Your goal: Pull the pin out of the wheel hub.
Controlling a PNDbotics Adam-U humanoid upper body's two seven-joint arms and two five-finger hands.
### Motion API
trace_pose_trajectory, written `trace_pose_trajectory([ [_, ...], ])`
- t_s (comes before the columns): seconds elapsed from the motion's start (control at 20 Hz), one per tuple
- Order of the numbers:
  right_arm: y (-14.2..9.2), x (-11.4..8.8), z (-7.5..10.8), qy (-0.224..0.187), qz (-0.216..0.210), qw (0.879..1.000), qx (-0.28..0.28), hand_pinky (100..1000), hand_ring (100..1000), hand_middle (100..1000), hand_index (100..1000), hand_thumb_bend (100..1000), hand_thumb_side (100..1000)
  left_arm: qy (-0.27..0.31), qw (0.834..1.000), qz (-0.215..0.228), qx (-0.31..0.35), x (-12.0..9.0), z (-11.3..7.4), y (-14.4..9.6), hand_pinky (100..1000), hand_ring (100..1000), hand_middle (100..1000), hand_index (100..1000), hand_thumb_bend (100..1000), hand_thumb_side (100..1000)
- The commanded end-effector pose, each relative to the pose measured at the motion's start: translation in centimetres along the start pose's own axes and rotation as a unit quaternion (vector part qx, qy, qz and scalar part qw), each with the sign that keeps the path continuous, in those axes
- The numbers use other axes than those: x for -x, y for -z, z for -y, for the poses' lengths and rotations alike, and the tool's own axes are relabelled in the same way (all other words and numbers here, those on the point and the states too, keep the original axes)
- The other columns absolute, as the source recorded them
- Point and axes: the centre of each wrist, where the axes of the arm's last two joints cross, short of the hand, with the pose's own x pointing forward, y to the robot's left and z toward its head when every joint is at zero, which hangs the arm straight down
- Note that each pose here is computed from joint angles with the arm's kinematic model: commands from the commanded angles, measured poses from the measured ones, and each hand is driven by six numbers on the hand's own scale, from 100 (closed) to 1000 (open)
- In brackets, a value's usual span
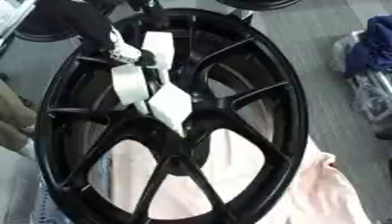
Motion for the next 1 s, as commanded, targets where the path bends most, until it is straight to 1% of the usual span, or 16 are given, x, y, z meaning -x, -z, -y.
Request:
trace_pose_trajectory([
  [0.05,0.26,-0.36,-0.14,0.008,0.006,1.0,-0.001,506,784,723,776,100,649,0.003,1.0,-0.014,-0.012,0.14,-0.76,-0.86,927,893,775,879,389,568],
  [0.3,0.3,-0.39,-0.29,0.012,0.005,1.0,0.002,507,785,724,777,100,661,0.004,1.0,-0.014,-0.008,0.3,-0.41,-0.69,917,883,763,865,387,552],
  [0.5,0.34,-0.42,-0.37,0.014,0.005,1.0,0.003,508,785,725,777,100,667,0.007,1.0,-0.014,-0.004,0.4,-0.2,-0.52,904,855,733,843,380,540],
  [0.75,0.33,-0.44,-0.48,0.016,0.003,1.0,0.003,508,786,725,777,100,668,0.006,1.0,-0.017,-0.005,0.55,-0.09,-0.45,869,817,676,828,307,516],
  [0.8,0.33,-0.44,-0.5,0.017,0.003,1.0,0.004,509,786,726,778,100,669,0.006,1.0,-0.017,-0.006,0.54,-0.13,-0.49,864,804,661,823,280,491],
  [0.85,0.32,-0.45,-0.52,0.017,0.003,1.0,0.004,509,786,726,778,100,669,0.006,1.0,-0.018,-0.007,0.53,-0.16,-0.54,862,800,656,821,272,481],
  [0.9,0.32,-0.45,-0.54,0.018,0.003,1.0,0.004,509,786,726,778,100,670,0.006,1.0,-0.019,-0.008,0.54,-0.17,-0.58,854,786,637,810,250,446],
  [0.95,0.31,-0.45,-0.56,0.018,0.002,1.0,0.004,509,786,726,778,100,670,0.006,1.0,-0.019,-0.008,0.55,-0.16,-0.6,853,784,636,809,248,444],
  [1.0,0.31,-0.46,-0.57,0.019,0.002,1.0,0.005,509,786,726,778,100,669,0.005,1.0,-0.02,-0.008,0.58,-0.14,-0.61,843,763,611,791,207,423],
])
